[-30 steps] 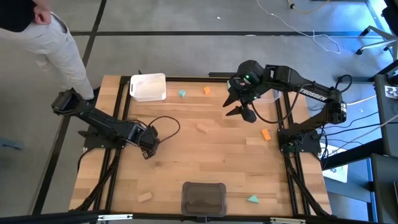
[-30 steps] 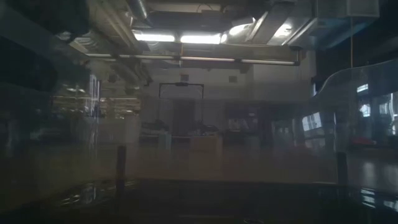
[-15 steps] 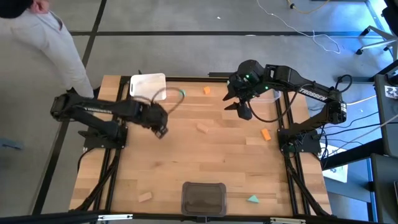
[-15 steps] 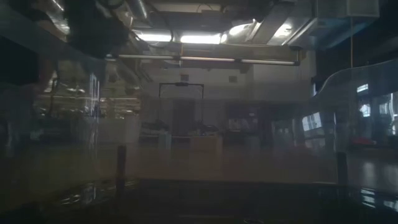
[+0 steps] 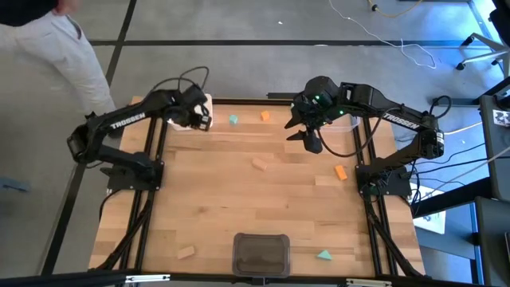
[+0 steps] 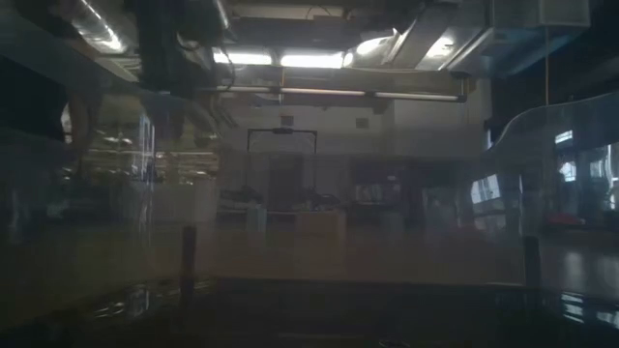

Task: Sort & place blocks by color
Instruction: Put the top left brown block into the white bin, then put the top brown block into the white bin

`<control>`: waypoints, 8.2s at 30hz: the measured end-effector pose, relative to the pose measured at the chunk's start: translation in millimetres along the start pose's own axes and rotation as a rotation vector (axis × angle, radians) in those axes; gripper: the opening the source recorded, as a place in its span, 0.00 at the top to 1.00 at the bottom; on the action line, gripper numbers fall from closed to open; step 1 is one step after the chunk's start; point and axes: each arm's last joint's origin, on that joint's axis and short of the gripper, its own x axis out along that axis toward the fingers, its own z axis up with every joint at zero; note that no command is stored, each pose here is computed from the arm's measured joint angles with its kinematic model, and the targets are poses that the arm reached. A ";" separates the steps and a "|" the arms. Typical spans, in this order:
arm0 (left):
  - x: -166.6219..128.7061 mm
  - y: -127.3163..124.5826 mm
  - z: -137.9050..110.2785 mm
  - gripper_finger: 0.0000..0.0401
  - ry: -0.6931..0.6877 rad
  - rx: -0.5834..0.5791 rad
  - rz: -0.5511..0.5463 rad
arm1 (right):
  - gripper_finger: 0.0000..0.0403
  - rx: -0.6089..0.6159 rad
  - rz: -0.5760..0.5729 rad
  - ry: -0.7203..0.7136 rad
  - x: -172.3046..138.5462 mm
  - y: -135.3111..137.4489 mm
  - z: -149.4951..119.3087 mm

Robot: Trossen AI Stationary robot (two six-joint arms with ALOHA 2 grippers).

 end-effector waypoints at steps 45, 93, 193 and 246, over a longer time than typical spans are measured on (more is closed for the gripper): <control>92.2 30.9 71.5 0.51 -0.033 0.090 -0.016 | 0.51 -0.016 -0.020 -0.075 -0.3 -1.9 7.5; -123.9 -29.3 -121.7 0.51 -0.226 0.730 -0.691 | 0.51 0.188 -0.087 0.549 231.8 1.7 -44.5; -132.6 -15.7 -127.2 0.51 -0.252 0.702 -0.707 | 0.51 -0.680 0.057 0.433 306.0 21.5 -38.1; -92.7 -17.8 -134.9 0.51 -0.280 0.167 -0.533 | 0.68 -0.478 -0.557 0.254 246.8 20.3 78.6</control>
